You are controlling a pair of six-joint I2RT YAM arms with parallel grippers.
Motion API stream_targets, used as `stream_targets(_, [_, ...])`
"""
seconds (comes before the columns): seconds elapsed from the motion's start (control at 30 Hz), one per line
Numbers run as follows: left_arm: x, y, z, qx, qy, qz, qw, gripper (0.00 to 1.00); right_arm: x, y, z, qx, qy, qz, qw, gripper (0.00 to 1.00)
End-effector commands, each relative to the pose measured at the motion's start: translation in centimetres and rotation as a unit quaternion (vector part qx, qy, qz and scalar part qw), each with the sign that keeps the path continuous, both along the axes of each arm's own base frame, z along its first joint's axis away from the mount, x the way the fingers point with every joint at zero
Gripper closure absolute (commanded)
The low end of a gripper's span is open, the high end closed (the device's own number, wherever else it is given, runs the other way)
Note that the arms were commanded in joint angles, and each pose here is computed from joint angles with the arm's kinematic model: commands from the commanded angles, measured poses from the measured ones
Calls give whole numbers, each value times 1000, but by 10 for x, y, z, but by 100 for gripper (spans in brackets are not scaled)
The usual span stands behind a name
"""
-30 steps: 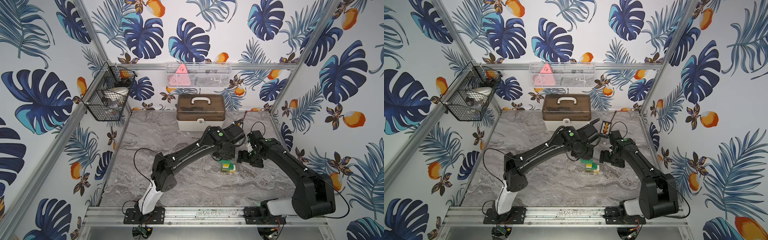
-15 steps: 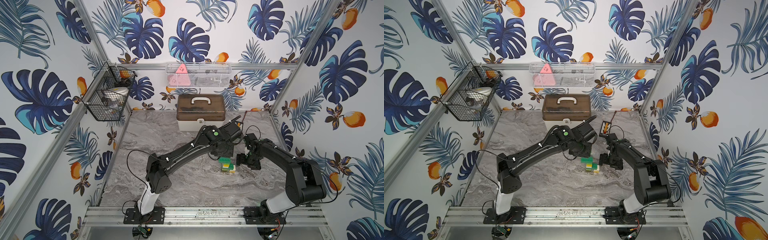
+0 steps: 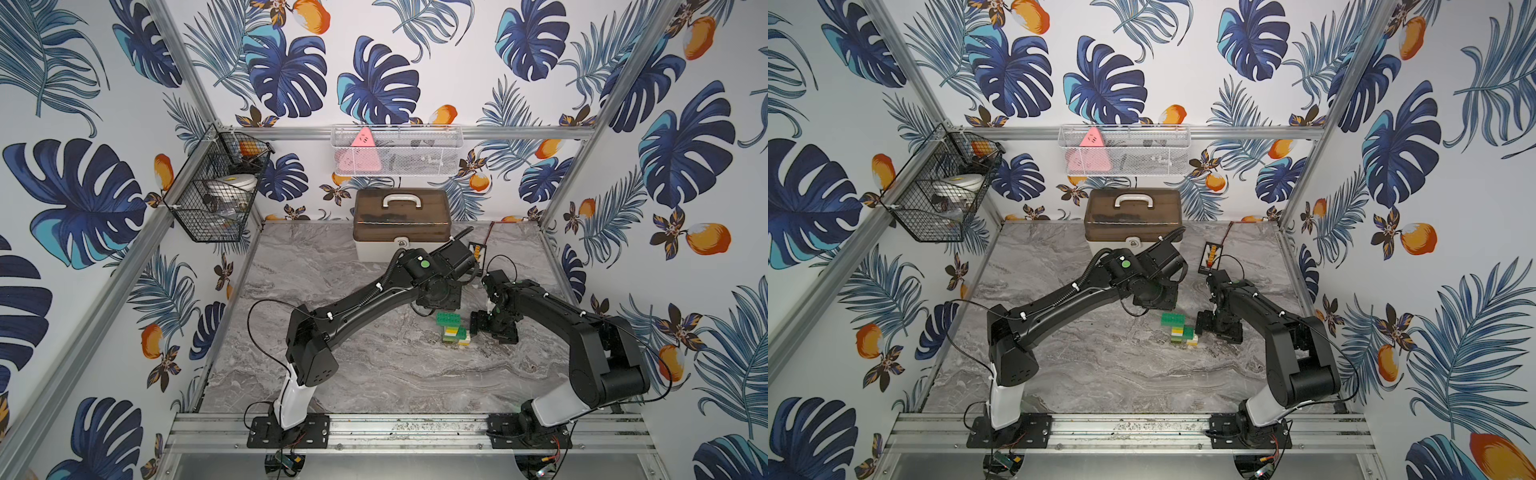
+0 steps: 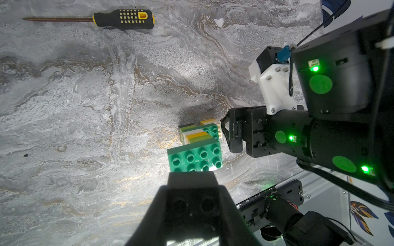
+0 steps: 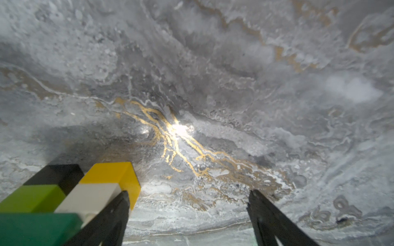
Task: Assemble a giraffe with lego
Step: Adjust the lego brick at the center of the board, then assemble the lego brick with the lego brick.
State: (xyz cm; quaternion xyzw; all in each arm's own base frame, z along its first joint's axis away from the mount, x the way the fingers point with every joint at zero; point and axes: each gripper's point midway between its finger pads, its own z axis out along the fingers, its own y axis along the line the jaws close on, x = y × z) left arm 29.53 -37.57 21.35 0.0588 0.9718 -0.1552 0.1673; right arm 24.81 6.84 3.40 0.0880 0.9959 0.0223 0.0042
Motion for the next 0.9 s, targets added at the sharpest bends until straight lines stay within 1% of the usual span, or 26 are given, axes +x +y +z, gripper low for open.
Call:
stream_targets(0.0, [3, -1, -2, 2, -5, -4, 1000, 98, -5, 6, 0, 5, 9, 4, 1000, 11])
stream_targets(0.23, [5, 6, -16, 30, -11, -10, 999, 98, -10, 16, -2, 9, 16, 16, 1000, 11])
stream_targets(0.33, [3, 2, -23, 41, -11, -37, 998, 98, -10, 18, -3, 15, 16, 17, 1000, 11])
stream_targets(0.4, [1, 0, -31, 60, -4, -62, 996, 97, -10, 19, 0, 16, 13, 17, 1000, 10])
stream_targets(0.47, [-1, 1, -36, 79, -4, -75, 994, 97, -8, 18, 5, 17, 4, 14, 1000, 10])
stream_targets(0.6, [-5, -5, -31, 86, -14, -90, 992, 97, -7, 16, 17, 17, -13, 7, 1000, 9])
stream_targets(0.67, [-8, -6, -32, 94, -14, -92, 991, 96, -5, 15, 24, 20, -27, 2, 999, 8])
stream_targets(0.77, [-11, -12, -32, 89, -14, -95, 991, 96, 0, 15, 36, 28, -48, -3, 998, 8])
stream_targets(0.87, [-15, -16, -34, 95, -11, -100, 990, 96, 1, 15, 42, 31, -57, -7, 998, 8])
